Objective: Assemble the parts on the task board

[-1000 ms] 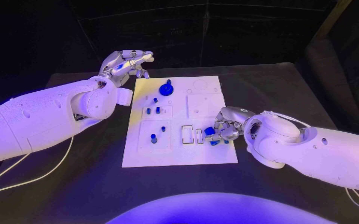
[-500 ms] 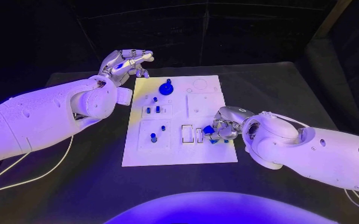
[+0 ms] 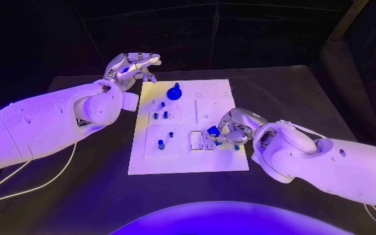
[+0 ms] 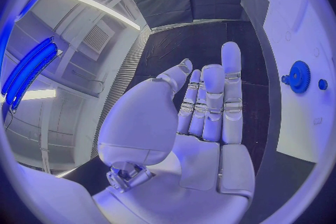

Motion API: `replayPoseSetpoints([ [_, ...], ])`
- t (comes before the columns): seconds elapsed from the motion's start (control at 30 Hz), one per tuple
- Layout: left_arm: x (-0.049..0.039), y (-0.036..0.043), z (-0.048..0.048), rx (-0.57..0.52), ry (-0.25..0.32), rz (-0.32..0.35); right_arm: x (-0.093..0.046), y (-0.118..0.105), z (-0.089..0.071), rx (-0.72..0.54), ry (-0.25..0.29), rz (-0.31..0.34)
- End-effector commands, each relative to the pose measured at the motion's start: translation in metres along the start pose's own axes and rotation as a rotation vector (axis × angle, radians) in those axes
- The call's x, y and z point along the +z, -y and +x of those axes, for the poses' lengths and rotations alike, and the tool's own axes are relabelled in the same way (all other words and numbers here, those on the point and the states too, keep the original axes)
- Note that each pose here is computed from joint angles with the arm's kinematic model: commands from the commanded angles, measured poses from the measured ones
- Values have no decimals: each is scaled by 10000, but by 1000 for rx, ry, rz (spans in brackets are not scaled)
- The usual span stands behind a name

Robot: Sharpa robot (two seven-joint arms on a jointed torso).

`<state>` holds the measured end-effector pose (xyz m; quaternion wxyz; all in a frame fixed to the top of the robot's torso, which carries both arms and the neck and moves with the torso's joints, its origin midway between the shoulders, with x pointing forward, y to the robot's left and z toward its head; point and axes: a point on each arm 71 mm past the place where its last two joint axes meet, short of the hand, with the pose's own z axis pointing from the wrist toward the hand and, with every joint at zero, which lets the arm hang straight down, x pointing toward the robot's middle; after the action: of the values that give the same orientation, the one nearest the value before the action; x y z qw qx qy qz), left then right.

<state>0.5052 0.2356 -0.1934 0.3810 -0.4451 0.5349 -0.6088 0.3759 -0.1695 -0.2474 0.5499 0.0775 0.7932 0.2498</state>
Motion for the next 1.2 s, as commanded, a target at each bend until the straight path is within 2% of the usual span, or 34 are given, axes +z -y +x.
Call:
replayPoseSetpoints([
  [0.03,-3,10,12,-7,-13,3,-2,-64,-19,76,37,-27],
  [0.23,-5,10,18,-8,-15,3,42,-115,52,98,-9,-2],
  [0.4,-5,10,27,-9,-18,2,100,-160,141,80,-77,27],
  [0.57,-4,9,33,-10,-20,2,143,-179,193,64,-112,50],
  [0.8,-3,9,37,-11,-21,1,191,-173,211,63,-109,75],
  [1.2,4,6,48,-12,-24,0,234,-196,226,57,-100,78],
])
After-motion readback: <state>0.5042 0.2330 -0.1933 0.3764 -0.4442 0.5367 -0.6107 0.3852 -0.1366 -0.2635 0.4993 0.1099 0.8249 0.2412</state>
